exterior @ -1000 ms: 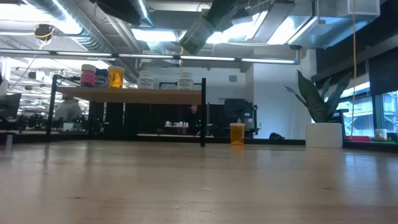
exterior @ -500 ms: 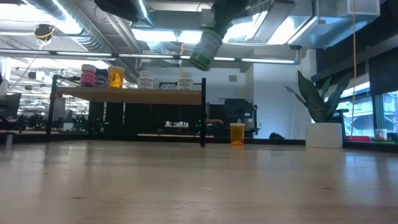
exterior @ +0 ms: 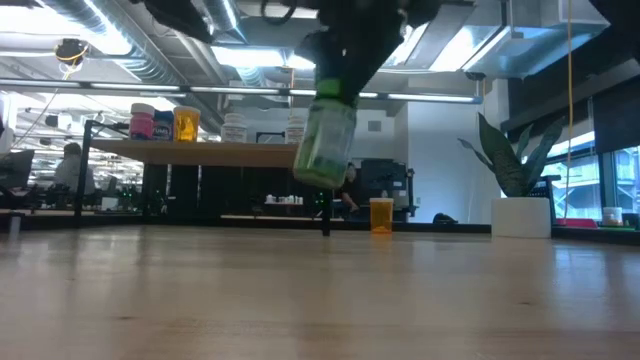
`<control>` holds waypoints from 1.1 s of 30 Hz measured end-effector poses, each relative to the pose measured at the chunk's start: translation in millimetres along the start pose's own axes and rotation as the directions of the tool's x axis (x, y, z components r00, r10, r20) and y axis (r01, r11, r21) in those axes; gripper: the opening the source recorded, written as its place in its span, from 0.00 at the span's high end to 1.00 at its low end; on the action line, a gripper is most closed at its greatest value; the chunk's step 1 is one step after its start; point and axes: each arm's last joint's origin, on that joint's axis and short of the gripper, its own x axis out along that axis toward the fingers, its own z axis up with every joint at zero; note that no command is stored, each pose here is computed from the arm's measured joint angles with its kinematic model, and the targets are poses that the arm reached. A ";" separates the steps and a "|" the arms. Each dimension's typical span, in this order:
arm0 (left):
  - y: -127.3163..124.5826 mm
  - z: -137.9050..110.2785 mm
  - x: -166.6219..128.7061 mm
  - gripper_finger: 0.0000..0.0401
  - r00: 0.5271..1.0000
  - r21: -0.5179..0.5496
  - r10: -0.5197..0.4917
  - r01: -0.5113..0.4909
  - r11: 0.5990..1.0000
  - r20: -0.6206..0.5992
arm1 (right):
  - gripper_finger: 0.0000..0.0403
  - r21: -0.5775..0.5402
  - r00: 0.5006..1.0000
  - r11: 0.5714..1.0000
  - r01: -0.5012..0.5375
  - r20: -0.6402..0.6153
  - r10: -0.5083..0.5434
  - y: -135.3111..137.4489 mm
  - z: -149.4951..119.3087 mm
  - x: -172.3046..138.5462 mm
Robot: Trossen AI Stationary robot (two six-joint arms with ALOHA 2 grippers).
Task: Pick and place medicine bottles onto shelf by color
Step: Put the green pill bottle on the shelf
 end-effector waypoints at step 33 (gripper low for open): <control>-18.2 -22.1 -31.4 0.31 0.948 -0.006 -0.287 0.289 0.957 -0.139 | 0.46 0.035 0.999 0.999 -0.002 -0.038 0.004 -5.5 12.2 63.2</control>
